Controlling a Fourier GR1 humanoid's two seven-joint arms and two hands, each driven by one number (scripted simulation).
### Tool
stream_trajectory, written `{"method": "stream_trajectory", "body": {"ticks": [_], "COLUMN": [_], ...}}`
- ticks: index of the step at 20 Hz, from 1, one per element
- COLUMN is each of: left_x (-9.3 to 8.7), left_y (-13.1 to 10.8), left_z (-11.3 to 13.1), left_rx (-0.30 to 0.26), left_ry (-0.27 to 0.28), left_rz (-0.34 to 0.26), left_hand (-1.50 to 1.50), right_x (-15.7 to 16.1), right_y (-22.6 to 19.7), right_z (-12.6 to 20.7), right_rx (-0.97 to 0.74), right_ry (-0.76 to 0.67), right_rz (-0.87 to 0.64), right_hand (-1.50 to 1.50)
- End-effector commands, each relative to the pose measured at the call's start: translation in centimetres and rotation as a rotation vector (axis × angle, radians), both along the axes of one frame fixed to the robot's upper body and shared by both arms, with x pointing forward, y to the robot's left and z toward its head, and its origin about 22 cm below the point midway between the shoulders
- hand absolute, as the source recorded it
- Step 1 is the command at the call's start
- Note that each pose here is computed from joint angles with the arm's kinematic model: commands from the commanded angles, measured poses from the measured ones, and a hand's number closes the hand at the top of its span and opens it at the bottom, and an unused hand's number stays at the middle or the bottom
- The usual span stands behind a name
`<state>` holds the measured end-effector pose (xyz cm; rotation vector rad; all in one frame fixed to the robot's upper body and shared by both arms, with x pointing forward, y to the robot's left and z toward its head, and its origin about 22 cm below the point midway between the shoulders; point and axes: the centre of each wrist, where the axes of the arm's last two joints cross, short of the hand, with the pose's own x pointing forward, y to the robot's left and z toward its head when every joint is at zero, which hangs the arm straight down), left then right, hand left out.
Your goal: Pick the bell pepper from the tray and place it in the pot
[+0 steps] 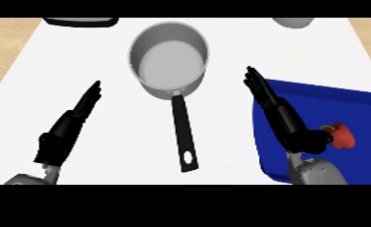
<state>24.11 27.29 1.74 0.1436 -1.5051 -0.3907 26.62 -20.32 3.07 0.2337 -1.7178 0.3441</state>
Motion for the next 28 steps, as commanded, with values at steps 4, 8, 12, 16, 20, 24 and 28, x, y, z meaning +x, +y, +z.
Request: {"method": "stream_trajectory", "body": {"ticks": [4,8,12,16,20,24,28], "left_x": [-0.1,-1.1,-0.5,1.2,0.7,0.1,0.2], "left_y": [-1.0,-0.8,-1.9,-1.3,-2.3,-1.2,-4.1], "left_z": [-2.3,-3.6,-3.6,-3.7,-5.0,-5.8,-5.7], "left_rx": [-0.090,-0.148,-0.175,-0.174,-0.174,-0.187,-0.173], "left_ry": [0.130,0.232,0.232,0.267,0.274,0.263,0.253], "left_rz": [0.026,0.063,0.063,0.028,0.002,0.011,-0.013], "left_hand": [0.00,0.00,0.00,0.00,0.00,0.00,0.00], "right_x": [-1.2,0.9,-2.2,-5.7,-7.7,-8.0,-6.2], "right_y": [-8.7,-14.0,-15.3,-21.3,-23.9,-25.2,-23.7], "right_z": [-0.1,6.4,1.9,2.0,4.7,7.9,9.0], "right_rx": [-0.289,-0.509,-0.155,-0.096,-0.323,-0.469,-0.431], "right_ry": [-0.027,-0.466,-0.681,-0.757,-0.568,-0.405,-0.280], "right_rz": [0.237,-0.165,-0.154,-0.073,-0.022,-0.004,-0.022], "right_hand": [1.50,1.50,-1.50,-1.50,-1.50,-1.50,-1.50]}}
